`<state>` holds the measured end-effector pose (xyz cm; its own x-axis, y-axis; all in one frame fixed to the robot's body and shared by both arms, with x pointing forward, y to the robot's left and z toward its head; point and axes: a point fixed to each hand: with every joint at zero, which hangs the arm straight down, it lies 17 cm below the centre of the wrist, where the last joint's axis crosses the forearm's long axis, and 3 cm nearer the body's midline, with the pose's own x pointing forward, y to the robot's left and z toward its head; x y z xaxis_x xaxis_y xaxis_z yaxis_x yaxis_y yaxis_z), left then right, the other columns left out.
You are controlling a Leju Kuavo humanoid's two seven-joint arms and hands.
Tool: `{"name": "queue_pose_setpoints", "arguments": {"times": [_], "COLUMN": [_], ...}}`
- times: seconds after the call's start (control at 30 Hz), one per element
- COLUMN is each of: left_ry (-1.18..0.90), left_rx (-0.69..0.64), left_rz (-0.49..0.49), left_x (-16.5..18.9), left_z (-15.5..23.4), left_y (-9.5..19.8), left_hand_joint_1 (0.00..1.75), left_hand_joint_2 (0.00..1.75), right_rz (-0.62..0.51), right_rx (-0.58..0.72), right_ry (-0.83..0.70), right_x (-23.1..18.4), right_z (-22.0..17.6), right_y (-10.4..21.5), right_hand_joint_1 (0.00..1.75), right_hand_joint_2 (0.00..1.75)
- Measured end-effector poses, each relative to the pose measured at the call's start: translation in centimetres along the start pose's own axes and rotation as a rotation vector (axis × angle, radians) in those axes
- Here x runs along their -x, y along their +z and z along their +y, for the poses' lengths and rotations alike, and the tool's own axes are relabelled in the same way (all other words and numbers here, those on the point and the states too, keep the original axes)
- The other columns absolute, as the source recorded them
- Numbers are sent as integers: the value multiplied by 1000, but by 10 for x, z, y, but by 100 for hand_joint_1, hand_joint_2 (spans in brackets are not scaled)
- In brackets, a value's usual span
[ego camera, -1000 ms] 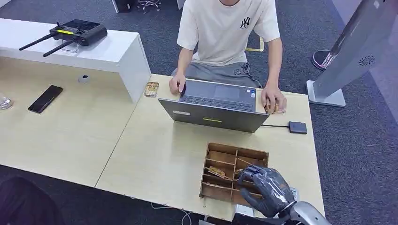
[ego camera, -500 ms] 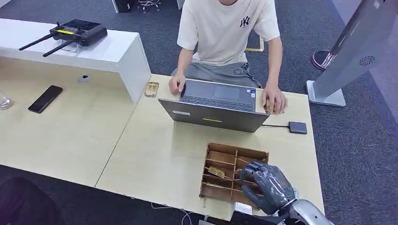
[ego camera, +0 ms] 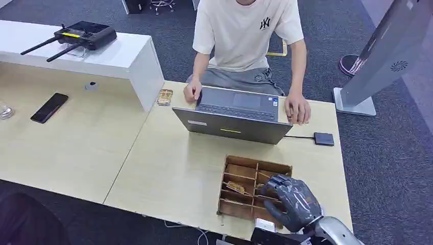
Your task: Pass the card to the sensor for recognition and then transmit it.
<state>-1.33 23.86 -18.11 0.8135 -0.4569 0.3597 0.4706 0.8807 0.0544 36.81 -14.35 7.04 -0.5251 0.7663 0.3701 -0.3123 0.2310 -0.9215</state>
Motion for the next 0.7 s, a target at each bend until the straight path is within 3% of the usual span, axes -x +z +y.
{"name": "queue_pose_setpoints", "arguments": {"times": [0.07, 0.23, 0.7], "left_ry": [-4, -6, 7], "left_rx": [-2, -5, -5], "left_rz": [-1, 3, 13], "left_x": [1, 3, 4], "left_z": [1, 4, 4], "left_y": [0, 0, 0], "left_hand_joint_1": [0, 0, 0], "left_hand_joint_2": [0, 0, 0], "right_rz": [1, 14, 15], "right_rx": [-2, -7, -21], "right_ry": [5, 14, 21], "right_x": [1, 4, 6], "right_z": [1, 3, 5], "right_y": [0, 0, -1], "right_hand_joint_1": [70, 82, 89], "right_hand_joint_2": [175, 175, 175]}}
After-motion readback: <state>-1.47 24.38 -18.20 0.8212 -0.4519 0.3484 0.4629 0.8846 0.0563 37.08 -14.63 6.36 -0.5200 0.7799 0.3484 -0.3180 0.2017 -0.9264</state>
